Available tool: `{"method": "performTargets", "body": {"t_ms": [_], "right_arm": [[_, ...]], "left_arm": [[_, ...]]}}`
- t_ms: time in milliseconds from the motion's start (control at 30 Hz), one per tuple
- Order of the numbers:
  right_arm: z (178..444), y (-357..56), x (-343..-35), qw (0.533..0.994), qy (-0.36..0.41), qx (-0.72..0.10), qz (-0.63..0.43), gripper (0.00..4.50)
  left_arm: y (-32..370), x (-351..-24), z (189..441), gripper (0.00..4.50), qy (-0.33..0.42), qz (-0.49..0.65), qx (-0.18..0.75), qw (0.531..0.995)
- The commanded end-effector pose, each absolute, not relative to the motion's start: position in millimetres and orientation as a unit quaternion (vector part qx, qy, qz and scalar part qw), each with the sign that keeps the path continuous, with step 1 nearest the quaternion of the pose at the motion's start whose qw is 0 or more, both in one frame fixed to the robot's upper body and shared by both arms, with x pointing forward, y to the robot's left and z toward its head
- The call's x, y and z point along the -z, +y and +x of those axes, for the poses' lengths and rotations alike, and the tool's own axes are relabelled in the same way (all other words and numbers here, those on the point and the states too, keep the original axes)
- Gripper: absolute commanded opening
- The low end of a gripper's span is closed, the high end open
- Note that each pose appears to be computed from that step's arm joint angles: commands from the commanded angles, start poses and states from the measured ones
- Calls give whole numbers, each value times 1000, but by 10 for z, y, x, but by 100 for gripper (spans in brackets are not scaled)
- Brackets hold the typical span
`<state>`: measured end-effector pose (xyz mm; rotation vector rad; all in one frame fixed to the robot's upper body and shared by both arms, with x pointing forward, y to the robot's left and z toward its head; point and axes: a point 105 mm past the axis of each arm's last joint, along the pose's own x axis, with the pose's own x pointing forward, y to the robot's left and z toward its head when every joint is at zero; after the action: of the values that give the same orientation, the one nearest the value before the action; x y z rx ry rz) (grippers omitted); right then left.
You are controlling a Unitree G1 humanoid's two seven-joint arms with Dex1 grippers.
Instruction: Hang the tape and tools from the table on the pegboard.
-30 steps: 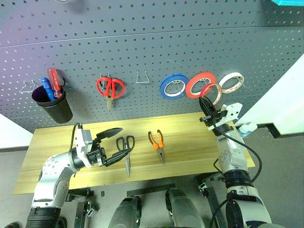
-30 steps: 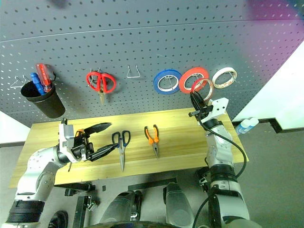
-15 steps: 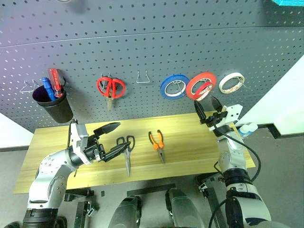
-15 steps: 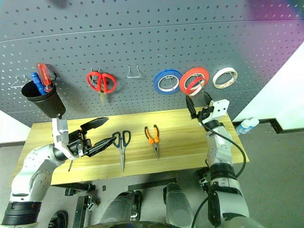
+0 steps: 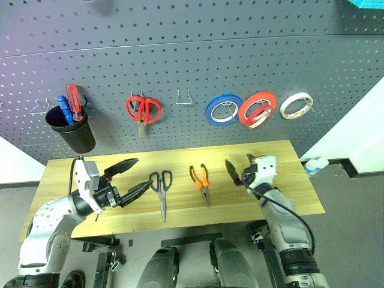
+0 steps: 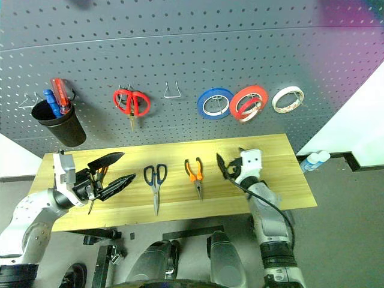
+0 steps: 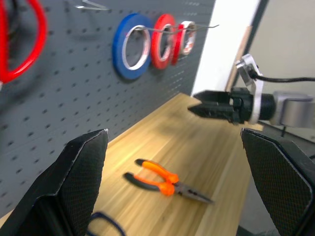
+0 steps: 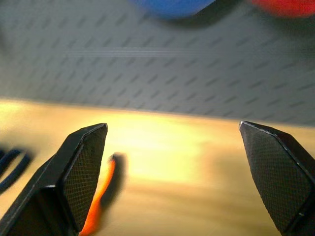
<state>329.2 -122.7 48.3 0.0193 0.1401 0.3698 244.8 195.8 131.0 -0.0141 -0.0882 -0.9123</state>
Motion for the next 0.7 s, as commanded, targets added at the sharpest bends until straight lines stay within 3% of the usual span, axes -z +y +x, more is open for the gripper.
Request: {"method": "performTargets", "body": {"t_ms": [33,367,700], "right_arm": [[3271,-1013,-547,976,101,-190,27,448],[3326,-671,-412,962,197,-184,34,448],[3296,-714,-226,952,274,-134,-2,448]], "left_arm": [[2022,-1470,2368,450,-63,12,433,899],[2101,-1522,2203,450,-48,19,421,906],[2031,-1582,2194,450,-53,14,426,903]]}}
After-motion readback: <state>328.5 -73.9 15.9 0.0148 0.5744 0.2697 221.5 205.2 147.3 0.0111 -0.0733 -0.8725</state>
